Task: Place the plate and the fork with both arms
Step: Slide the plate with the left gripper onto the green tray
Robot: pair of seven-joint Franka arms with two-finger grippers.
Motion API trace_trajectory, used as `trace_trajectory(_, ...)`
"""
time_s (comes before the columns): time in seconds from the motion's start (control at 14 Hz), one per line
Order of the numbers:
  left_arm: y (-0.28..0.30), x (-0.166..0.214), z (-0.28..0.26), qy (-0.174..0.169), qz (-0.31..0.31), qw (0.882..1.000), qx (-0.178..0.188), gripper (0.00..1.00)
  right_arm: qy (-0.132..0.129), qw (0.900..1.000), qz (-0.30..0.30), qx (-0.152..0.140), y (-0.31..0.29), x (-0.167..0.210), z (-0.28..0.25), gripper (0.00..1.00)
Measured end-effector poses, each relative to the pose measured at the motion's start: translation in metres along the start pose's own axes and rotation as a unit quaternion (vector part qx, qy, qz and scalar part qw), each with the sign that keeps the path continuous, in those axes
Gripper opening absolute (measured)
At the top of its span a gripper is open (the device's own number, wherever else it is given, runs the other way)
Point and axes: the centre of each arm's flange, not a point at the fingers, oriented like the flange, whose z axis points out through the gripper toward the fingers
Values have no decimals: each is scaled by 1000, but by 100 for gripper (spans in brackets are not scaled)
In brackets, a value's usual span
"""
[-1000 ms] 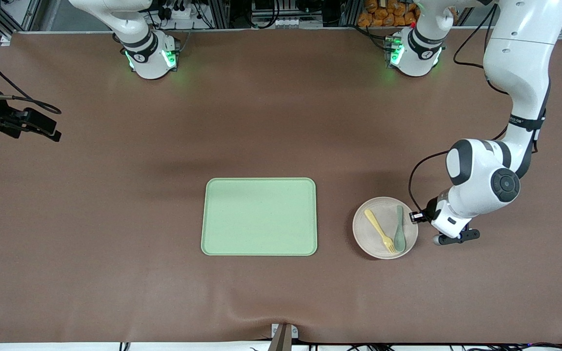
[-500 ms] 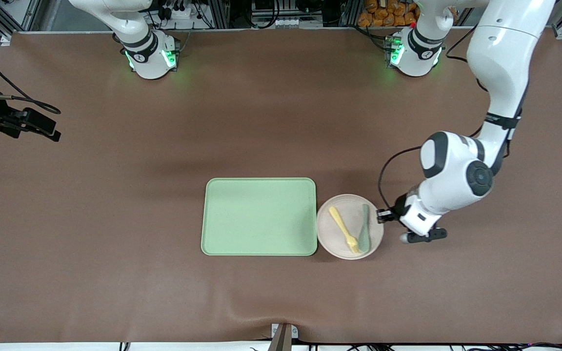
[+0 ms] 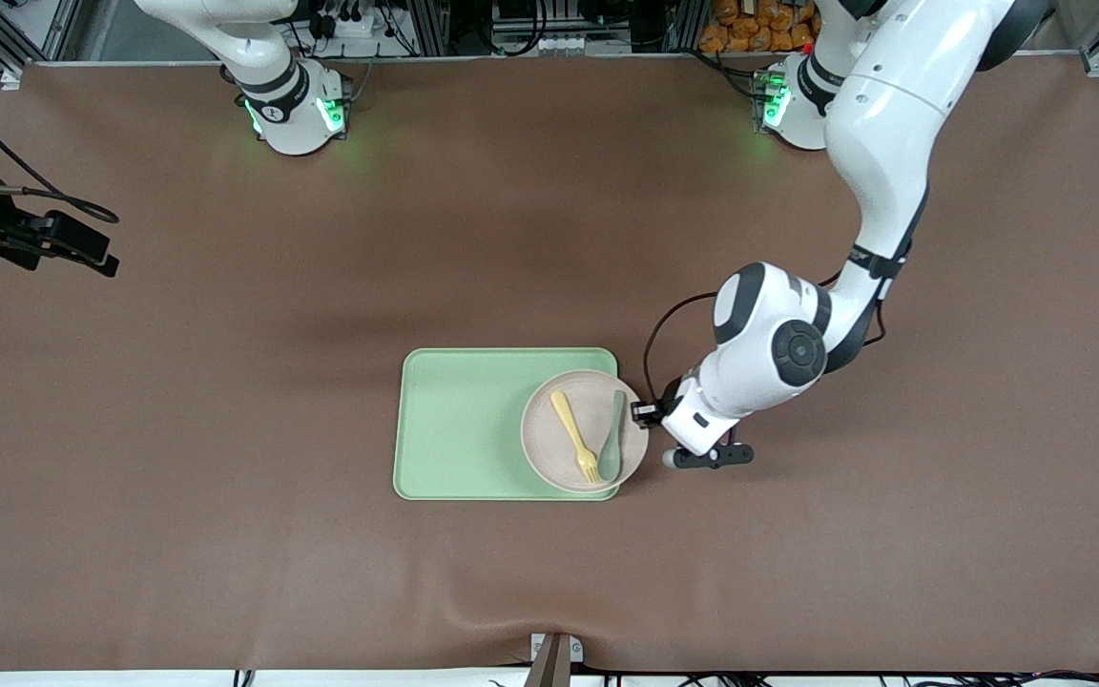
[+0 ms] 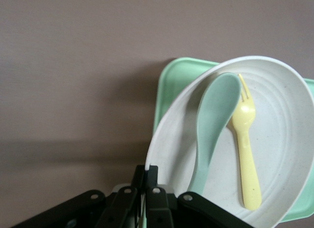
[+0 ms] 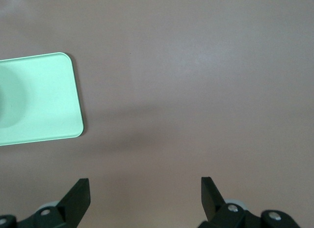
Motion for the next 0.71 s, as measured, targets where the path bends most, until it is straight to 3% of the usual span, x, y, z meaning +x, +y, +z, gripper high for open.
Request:
trace_trajectory(0.36,29,-19,42,-11,24,1000,-1,4,-3,1000,4,0,5,0,1,100)
trace_trajectory(0.71,29,-23,68,4,25,1000,-6,4,-4,1000,4,0,5,0,1,100)
